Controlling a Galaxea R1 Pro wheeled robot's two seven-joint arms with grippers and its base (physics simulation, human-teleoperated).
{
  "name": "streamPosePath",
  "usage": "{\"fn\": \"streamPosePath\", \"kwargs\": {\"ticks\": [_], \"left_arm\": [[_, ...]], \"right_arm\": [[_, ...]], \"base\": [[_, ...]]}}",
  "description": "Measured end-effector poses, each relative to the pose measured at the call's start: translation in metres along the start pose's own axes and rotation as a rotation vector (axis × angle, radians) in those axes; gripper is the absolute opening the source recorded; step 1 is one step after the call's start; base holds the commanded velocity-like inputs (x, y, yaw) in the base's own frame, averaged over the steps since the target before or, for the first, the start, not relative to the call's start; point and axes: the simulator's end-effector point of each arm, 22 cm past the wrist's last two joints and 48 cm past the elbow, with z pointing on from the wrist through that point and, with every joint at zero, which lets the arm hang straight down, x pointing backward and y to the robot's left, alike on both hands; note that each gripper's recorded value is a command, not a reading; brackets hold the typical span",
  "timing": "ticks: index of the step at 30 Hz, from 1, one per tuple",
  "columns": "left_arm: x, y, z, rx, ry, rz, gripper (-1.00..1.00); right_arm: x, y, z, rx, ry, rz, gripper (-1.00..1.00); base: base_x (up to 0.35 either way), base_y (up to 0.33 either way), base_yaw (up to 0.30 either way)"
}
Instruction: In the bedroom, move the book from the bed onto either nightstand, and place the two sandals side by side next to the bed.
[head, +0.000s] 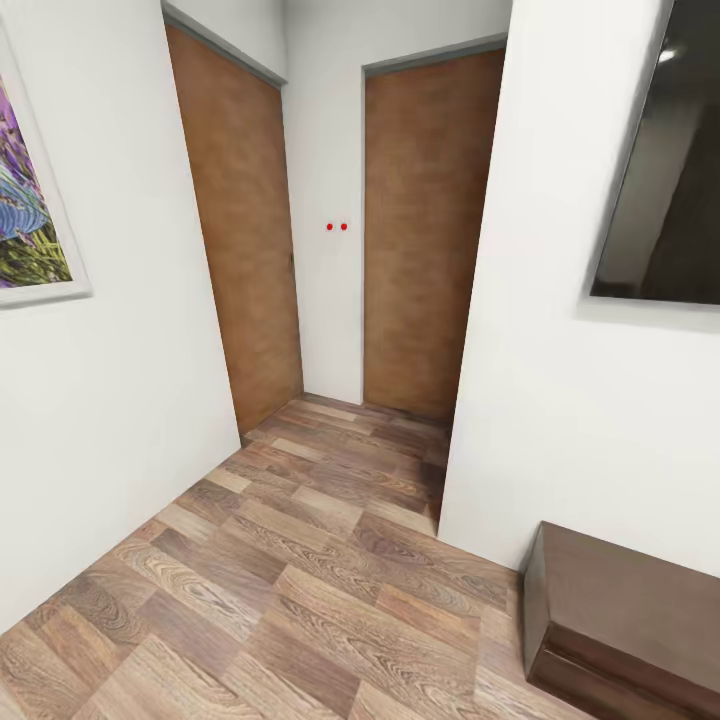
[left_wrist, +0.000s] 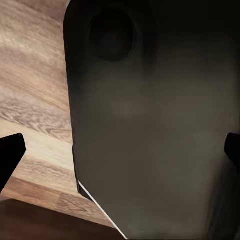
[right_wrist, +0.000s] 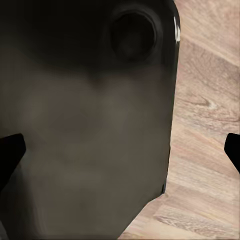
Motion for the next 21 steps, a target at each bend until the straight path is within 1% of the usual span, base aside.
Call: {"fn": "streamPosePath", "kwargs": {"ticks": [2, 5, 7, 10, 14, 16, 21], "left_arm": [[0.01, -0.002, 0.0, 0.007, 0.02, 0.01, 1.0], [0.013, -0.001, 0.0, 0.007, 0.036, 0.015, 1.0], [0.014, -0.002, 0.0, 0.007, 0.044, 0.015, 1.0], [0.004, -0.009, 0.0, 0.017, 0.026, 0.015, 1.0], [-0.008, -0.012, 0.0, 0.022, 0.0, 0.016, 1.0], [-0.014, -0.02, -0.001, 0.032, -0.015, 0.017, 1.0], [-0.028, -0.027, -0.001, 0.039, -0.043, 0.019, 1.0]], "right_arm": [[0.002, 0.001, 0.0, 0.006, 0.013, -0.018, 1.0], [0.013, 0.001, 0.0, 0.007, 0.046, -0.019, 1.0], [0.013, 0.0, 0.0, 0.008, 0.047, -0.021, 1.0], [0.011, 0.0, 0.0, 0.007, 0.04, -0.018, 1.0], [0.01, 0.001, 0.0, 0.006, 0.037, -0.016, 1.0], [0.004, 0.0, 0.0, 0.007, 0.025, -0.015, 1.0], [-0.008, -0.003, 0.0, 0.013, 0.0, -0.012, 1.0]], "base": [[0.0, 0.0, 0.0], [0.0, 0.0, 0.0], [0.0, 0.0, 0.0], [0.0, 0.0, 0.0], [0.0, 0.0, 0.0], [0.0, 0.0, 0.0], [0.0, 0.0, 0.0]]}}
